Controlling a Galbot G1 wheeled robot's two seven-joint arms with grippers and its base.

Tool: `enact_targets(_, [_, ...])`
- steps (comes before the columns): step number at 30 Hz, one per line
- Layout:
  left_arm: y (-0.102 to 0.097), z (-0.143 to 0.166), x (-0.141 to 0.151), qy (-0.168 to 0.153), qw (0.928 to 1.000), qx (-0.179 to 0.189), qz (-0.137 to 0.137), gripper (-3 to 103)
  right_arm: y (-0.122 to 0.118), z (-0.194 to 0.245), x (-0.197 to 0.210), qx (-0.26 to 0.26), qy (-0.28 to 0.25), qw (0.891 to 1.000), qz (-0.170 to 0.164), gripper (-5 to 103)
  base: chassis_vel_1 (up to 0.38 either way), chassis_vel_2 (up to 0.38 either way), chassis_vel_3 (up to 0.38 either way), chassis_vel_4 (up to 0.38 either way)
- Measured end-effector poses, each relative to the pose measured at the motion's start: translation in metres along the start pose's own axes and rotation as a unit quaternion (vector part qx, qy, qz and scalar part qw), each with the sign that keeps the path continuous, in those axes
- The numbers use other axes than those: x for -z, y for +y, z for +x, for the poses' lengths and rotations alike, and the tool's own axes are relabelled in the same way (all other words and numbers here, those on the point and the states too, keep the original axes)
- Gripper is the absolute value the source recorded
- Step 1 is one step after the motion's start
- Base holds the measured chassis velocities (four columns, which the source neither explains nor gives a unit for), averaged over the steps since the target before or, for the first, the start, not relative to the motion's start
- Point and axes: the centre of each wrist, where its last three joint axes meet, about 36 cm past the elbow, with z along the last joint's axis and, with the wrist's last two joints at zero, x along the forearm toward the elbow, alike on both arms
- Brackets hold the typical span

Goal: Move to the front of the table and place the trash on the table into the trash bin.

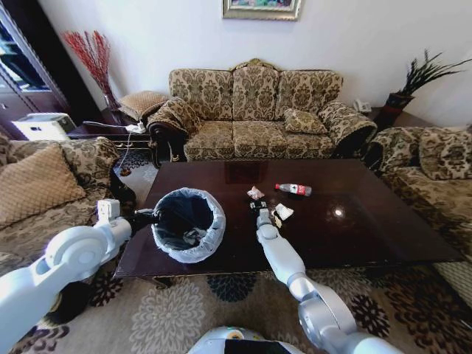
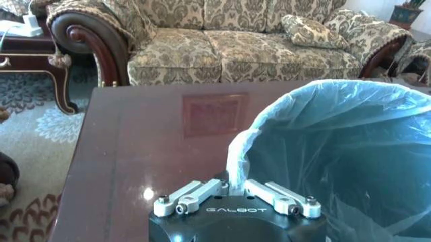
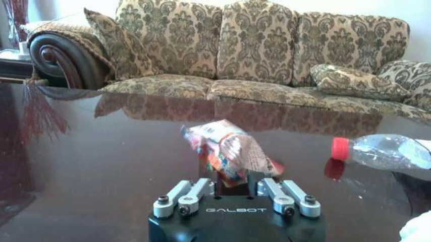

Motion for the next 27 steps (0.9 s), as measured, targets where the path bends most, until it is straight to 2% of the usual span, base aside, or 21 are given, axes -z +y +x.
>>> enact_targets(6, [0.0,0.0,0.001,-0.001,1.0,0.0,-0.001,0,-0.002,-0.001,0.001,-0.001,0.001,1.0,-0.002,13,0.0,0.0,0.0,0.0])
enact_targets(9, [0.001,0.0,0.001,-0.001,1.0,0.001,-0.001,0,-0.003,-0.001,0.004,-0.002,-0.002,1.0,-0.005,2,0.0,0.0,0.0,0.0])
enact_targets(16, [0.002,0.0,0.001,-0.001,1.0,0.002,-0.001,0,-0.003,0.006,0.008,-0.002,-0.014,1.0,-0.007,0,0.0,0.0,0.0,0.0])
enact_targets(19, [0.003,-0.001,0.003,0.001,1.0,0.004,-0.004,0,-0.001,0.017,0.019,0.001,-0.035,0.999,-0.012,0,0.0,0.0,0.0,0.0])
enact_targets(22, [0.008,-0.003,0.007,0.007,0.9998,0.009,-0.013,0,0.005,0.046,0.058,0.033,-0.092,0.994,-0.053,0,0.0,0.0,0.0,0.0])
enact_targets(23, [0.008,-0.003,0.007,0.007,0.9998,0.009,-0.013,0,0.005,0.046,0.058,0.033,-0.092,0.994,-0.053,0,0.0,0.0,0.0,0.0])
enact_targets(26, [0.016,-0.008,0.017,0.024,0.9995,0.014,-0.017,0,0.011,0.091,0.107,0.09,-0.174,0.976,-0.094,0,0.0,0.0,0.0,0.0])
enact_targets(27, [0.016,-0.008,0.017,0.024,0.9995,0.014,-0.017,0,0.011,0.091,0.107,0.09,-0.174,0.976,-0.094,0,0.0,0.0,0.0,0.0])
